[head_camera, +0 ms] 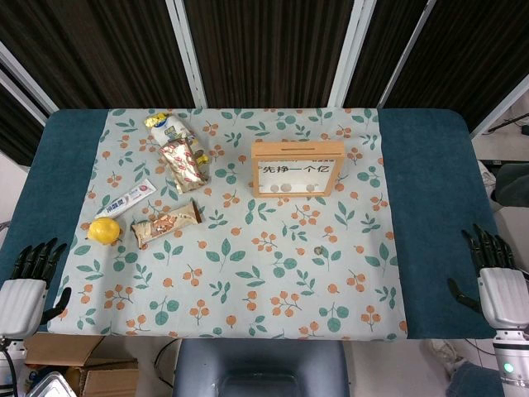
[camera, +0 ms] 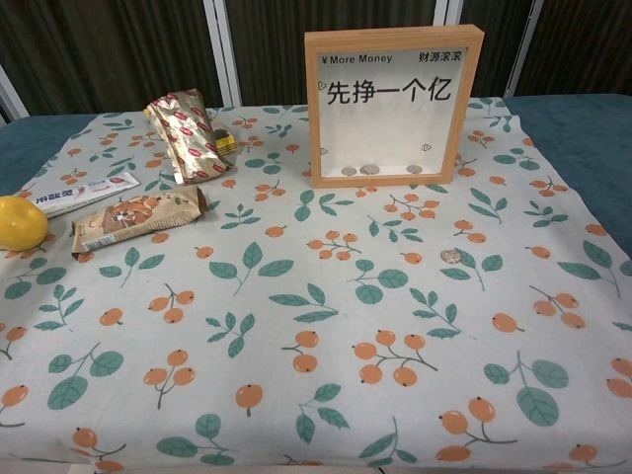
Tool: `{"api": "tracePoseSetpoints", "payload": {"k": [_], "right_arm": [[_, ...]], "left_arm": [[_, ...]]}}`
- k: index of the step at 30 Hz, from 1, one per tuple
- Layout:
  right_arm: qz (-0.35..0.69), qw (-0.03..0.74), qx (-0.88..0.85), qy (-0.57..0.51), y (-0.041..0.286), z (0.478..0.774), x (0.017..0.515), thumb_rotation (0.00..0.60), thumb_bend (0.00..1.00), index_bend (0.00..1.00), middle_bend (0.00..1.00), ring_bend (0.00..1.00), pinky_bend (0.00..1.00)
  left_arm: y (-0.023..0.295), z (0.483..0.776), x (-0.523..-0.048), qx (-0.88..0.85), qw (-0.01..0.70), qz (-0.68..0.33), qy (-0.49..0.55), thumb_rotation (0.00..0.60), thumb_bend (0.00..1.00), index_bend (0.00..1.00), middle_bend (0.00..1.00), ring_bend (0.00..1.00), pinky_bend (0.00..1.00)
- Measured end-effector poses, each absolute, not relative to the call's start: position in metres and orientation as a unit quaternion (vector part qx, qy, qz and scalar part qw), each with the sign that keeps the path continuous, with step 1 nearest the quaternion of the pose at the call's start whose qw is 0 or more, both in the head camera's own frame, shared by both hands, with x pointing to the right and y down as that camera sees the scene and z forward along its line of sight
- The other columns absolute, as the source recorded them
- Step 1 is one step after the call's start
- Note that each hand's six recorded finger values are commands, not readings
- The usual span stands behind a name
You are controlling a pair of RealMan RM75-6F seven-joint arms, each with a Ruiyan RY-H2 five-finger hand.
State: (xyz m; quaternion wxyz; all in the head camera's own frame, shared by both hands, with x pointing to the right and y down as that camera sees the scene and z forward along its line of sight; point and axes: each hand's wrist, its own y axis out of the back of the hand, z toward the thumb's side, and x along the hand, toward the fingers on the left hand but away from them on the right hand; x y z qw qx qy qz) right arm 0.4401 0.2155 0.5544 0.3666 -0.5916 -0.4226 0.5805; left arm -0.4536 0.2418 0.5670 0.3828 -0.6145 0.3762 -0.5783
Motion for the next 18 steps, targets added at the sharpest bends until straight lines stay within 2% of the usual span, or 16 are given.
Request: {"api": "tracePoseSetpoints", "payload": {"k": [18], "right_arm": [[0.580,0.369,-0.593,-0.418,0.2178,0.5560,0.4388,0.600,0.45,0.00,0.00,0.00,0.00]], "left_arm": [[0.2396,0.5657,-0.4516,-0.616,0.386,-0.575,0.375,0.600,0.40,0.00,0.00,0.00,0.00]]}}
